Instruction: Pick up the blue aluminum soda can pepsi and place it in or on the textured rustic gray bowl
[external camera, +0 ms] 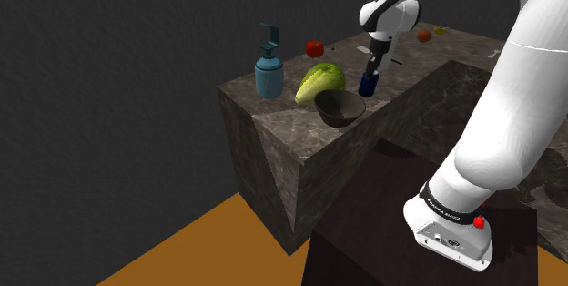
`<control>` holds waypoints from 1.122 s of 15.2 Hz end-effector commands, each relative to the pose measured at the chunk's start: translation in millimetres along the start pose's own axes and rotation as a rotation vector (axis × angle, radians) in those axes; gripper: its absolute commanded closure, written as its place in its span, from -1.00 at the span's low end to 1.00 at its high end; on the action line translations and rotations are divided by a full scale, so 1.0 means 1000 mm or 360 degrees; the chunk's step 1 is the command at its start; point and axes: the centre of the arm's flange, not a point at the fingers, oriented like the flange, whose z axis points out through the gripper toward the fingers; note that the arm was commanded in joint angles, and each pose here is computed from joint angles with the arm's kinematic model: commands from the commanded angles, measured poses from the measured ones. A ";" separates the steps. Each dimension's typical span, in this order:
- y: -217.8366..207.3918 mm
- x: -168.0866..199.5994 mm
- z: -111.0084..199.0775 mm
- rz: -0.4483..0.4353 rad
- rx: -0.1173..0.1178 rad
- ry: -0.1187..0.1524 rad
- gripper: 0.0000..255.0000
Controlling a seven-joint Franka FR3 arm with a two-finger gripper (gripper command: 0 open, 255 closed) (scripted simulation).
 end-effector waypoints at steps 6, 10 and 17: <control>0.000 0.000 -0.035 0.0000 0.0000 0.0000 1.00; 0.000 0.000 -0.056 0.0000 0.0000 0.0000 1.00; 0.000 0.000 -0.093 0.0000 0.0000 0.0000 1.00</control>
